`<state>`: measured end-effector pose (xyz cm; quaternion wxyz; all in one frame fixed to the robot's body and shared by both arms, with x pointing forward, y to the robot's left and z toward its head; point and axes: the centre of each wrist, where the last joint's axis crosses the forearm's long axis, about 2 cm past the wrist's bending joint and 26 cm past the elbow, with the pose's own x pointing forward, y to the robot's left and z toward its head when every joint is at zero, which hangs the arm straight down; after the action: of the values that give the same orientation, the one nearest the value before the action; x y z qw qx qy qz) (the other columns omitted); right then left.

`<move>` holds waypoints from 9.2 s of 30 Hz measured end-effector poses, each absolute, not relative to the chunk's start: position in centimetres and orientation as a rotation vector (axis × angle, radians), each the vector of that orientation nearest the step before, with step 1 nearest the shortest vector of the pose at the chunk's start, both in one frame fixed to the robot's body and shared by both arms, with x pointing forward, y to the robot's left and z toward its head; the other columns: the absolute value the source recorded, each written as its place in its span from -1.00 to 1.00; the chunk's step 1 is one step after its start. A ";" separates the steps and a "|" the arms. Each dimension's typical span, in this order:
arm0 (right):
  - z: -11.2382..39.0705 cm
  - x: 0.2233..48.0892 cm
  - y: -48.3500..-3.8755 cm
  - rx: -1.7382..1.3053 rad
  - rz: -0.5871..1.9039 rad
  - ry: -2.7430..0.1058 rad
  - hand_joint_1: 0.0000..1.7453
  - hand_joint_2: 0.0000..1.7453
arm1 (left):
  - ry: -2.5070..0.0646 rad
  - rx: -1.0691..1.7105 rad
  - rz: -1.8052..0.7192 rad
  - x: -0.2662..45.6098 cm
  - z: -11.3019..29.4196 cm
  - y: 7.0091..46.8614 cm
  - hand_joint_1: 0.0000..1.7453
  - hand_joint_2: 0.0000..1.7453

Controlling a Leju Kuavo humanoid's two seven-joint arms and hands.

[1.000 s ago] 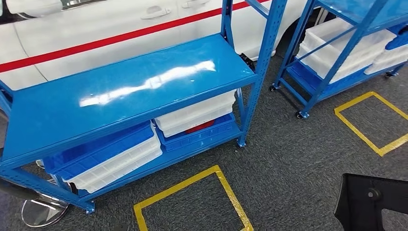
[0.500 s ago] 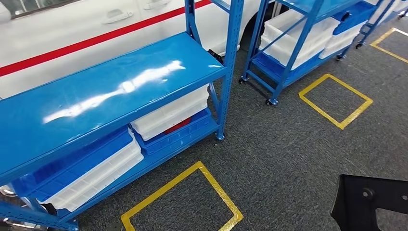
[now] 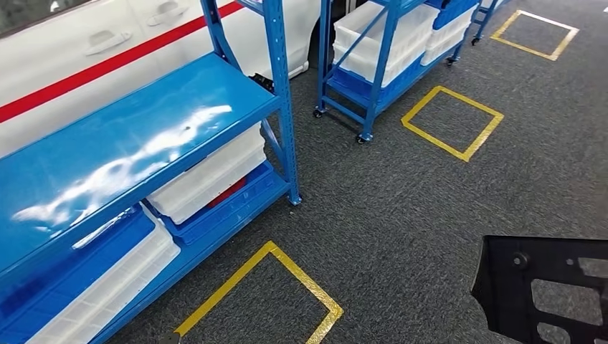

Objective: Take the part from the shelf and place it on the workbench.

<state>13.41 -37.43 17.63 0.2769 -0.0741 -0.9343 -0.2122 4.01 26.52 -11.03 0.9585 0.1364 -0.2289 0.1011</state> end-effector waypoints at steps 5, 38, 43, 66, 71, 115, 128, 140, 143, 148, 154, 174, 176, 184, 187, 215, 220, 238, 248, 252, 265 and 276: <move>17.7 14.0 -37.1 -0.165 -0.561 -2.517 1.00 1.00 | -0.460 0.284 0.212 4.0 -11.0 26.6 -1.00 1.00; 21.2 28.3 -28.6 0.296 -0.414 -2.524 1.00 1.00 | -0.303 0.476 0.427 4.3 -10.7 25.3 -1.00 1.00; 21.5 29.6 -27.9 0.337 -0.398 -2.514 1.00 1.00 | -0.291 0.481 0.443 4.3 -10.7 24.8 -1.00 1.00; 20.6 29.8 -27.0 0.367 -0.400 -2.477 1.00 1.00 | -0.296 0.451 0.453 3.7 -10.8 24.7 -1.00 1.00; 20.3 28.8 -27.6 0.349 -0.396 -2.480 1.00 1.00 | -0.313 0.442 0.440 3.9 -10.8 25.0 -1.00 1.00; 18.3 12.6 -38.8 -0.206 -0.420 -2.516 1.00 1.00 | -0.454 0.253 0.168 4.0 -11.0 25.7 -1.00 1.00; 18.6 12.8 -38.5 -0.238 -0.398 -2.512 1.00 1.00 | -0.454 0.259 0.164 4.0 -11.0 26.0 -1.00 1.00; 18.6 13.2 -38.5 -0.272 -0.386 -2.506 1.00 1.00 | -0.454 0.257 0.166 4.0 -11.0 26.0 -1.00 1.00; 18.6 13.2 -38.5 -0.273 -0.387 -2.507 1.00 1.00 | -0.455 0.257 0.166 4.1 -11.0 25.9 -1.00 1.00; 18.6 13.2 -38.5 -0.274 -0.390 -2.509 1.00 1.00 | -0.463 0.250 0.164 4.1 -11.0 25.9 -1.00 1.00; 18.6 13.1 -38.5 -0.268 -0.399 -2.509 1.00 1.00 | -0.460 0.240 0.162 3.9 -11.0 25.9 -1.00 1.00; 18.6 12.7 -38.8 -0.212 -0.420 -2.539 1.00 1.00 | -0.472 0.235 0.161 4.0 -11.0 25.7 -1.00 1.00; 18.6 12.7 -38.8 -0.209 -0.420 -2.540 1.00 1.00 | -0.474 0.235 0.162 4.0 -11.0 25.7 -1.00 1.00; 18.6 12.7 -38.8 -0.204 -0.421 -2.540 1.00 1.00 | -0.474 0.235 0.161 3.9 -11.0 25.7 -1.00 1.00; 18.7 12.8 -38.8 -0.204 -0.420 -2.541 1.00 1.00 | -0.476 0.236 0.162 3.9 -11.0 25.8 -1.00 1.00; 18.7 13.7 -39.1 -0.230 -0.413 -2.535 1.00 1.00 | -0.478 0.227 0.162 3.9 -11.0 25.7 -1.00 1.00; 18.7 13.8 -39.1 -0.264 -0.404 -2.516 1.00 1.00 | -0.484 0.211 0.163 3.9 -11.0 25.7 -1.00 1.00; 18.5 14.6 -38.8 -0.318 -0.384 -2.465 1.00 1.00 | -0.493 0.200 0.146 3.8 -11.0 25.6 -1.00 1.00; 18.6 15.7 -38.8 -0.379 -0.361 -2.355 1.00 1.00 | -0.467 0.200 0.144 3.2 -11.1 25.7 -1.00 1.00; 18.9 17.2 -39.4 -0.448 -0.312 -2.306 1.00 1.00 | -0.468 0.200 0.131 3.2 -11.1 25.9 -1.00 1.00; 28.2 36.2 -43.4 -0.543 -0.033 -2.235 1.00 1.00 | -0.487 0.169 0.095 4.0 -11.0 25.6 -1.00 1.00; 34.9 43.2 -42.5 -0.669 0.093 -2.114 1.00 1.00 | -0.484 0.154 0.062 4.0 -11.0 25.7 -1.00 1.00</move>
<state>43.23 -42.54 34.91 0.4452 -0.2698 -0.8530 0.0374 4.02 25.66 -11.03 0.9675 0.0760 -0.2394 0.0309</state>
